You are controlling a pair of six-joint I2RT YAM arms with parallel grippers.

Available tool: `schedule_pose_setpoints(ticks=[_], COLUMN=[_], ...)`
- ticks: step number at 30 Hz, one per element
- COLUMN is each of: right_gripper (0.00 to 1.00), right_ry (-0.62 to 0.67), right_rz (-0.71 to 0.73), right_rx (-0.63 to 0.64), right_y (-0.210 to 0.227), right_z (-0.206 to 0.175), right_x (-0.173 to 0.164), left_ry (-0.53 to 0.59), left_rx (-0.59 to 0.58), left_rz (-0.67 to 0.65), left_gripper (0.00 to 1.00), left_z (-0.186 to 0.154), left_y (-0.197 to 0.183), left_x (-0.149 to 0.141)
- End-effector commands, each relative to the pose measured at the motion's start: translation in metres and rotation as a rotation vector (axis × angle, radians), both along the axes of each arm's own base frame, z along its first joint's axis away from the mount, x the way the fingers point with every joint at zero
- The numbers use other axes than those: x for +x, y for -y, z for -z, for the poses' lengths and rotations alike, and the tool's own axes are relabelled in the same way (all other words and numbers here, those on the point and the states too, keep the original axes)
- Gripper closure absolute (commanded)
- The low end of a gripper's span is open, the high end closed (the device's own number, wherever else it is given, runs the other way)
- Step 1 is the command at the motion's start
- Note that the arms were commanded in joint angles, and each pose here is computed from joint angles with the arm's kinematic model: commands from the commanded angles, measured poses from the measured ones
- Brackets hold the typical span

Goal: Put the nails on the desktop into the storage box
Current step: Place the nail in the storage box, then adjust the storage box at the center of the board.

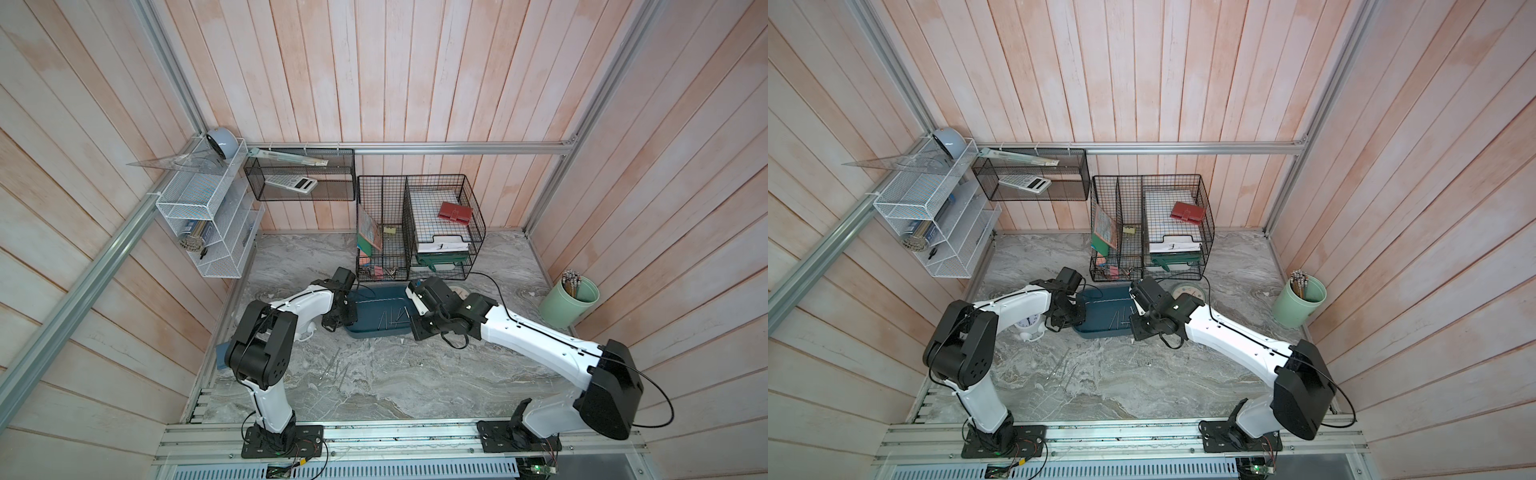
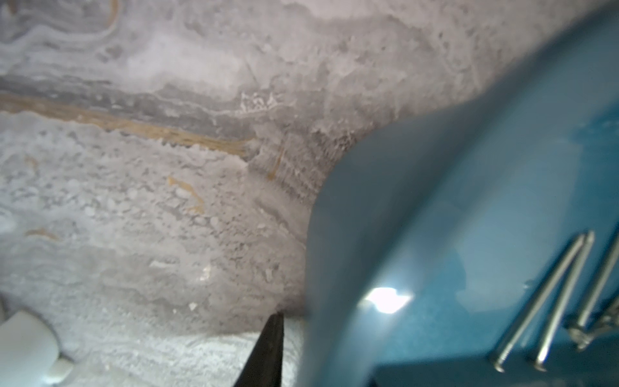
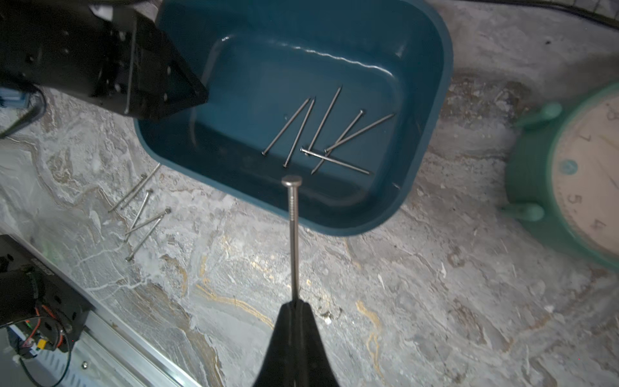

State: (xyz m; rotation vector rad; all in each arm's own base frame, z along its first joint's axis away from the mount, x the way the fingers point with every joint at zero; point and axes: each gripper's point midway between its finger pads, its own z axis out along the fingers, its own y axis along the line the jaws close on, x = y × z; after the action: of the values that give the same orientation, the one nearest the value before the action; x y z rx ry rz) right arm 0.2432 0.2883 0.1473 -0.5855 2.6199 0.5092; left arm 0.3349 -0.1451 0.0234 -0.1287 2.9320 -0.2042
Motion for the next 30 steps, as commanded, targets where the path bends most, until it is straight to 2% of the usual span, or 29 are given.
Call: schedule_pose_setpoints(ticks=[1, 3, 5, 7, 9, 11, 14, 19, 24, 27, 30], right_gripper=[1.0, 1.0, 1.0, 0.89, 0.73, 0.64, 0.58, 0.57, 0.57, 0.58, 0.58], right_ry=[-0.043, -0.078, -0.129, -0.162, -0.162, -0.144, -0.111, -0.078, -0.021, 0.019, -0.017], right_rz=[-0.075, -0.089, -0.104, -0.117, -0.115, -0.119, -0.125, -0.116, 0.058, 0.129, 0.169], right_rx=[0.039, 0.024, 0.038, 0.055, 0.053, 0.063, 0.084, 0.06, -0.063, -0.09, -0.082], right_y=[-0.021, -0.024, -0.029, -0.034, -0.037, -0.038, -0.037, -0.024, 0.023, 0.038, 0.043], right_z=[-0.001, 0.009, 0.017, 0.023, 0.025, 0.02, 0.008, -0.007, -0.003, 0.007, 0.019], right_x=[0.005, 0.011, 0.017, 0.021, 0.025, 0.026, 0.027, 0.024, 0.034, 0.042, 0.048], left_ry=[0.018, 0.022, 0.03, 0.039, 0.06, 0.079, 0.117, 0.157, 0.23, 0.26, 0.275], left_rx=[0.0, 0.005, 0.003, -0.005, -0.008, -0.009, -0.016, -0.022, 0.007, 0.066, 0.163], left_rz=[-0.002, -0.003, -0.011, -0.019, -0.027, -0.031, -0.038, -0.053, -0.059, -0.024, 0.023], left_gripper=[0.68, 0.62, 0.52, 0.47, 0.4, 0.36, 0.31, 0.25, 0.22, 0.22, 0.22], left_z=[-0.009, -0.011, -0.012, -0.014, -0.021, -0.028, -0.041, -0.062, -0.096, -0.119, -0.141], left_y=[-0.001, -0.001, -0.001, -0.001, -0.001, -0.002, -0.003, -0.006, -0.023, -0.036, -0.052], left_x=[-0.001, 0.0, 0.002, 0.002, 0.005, 0.005, 0.009, 0.011, 0.01, 0.008, 0.005])
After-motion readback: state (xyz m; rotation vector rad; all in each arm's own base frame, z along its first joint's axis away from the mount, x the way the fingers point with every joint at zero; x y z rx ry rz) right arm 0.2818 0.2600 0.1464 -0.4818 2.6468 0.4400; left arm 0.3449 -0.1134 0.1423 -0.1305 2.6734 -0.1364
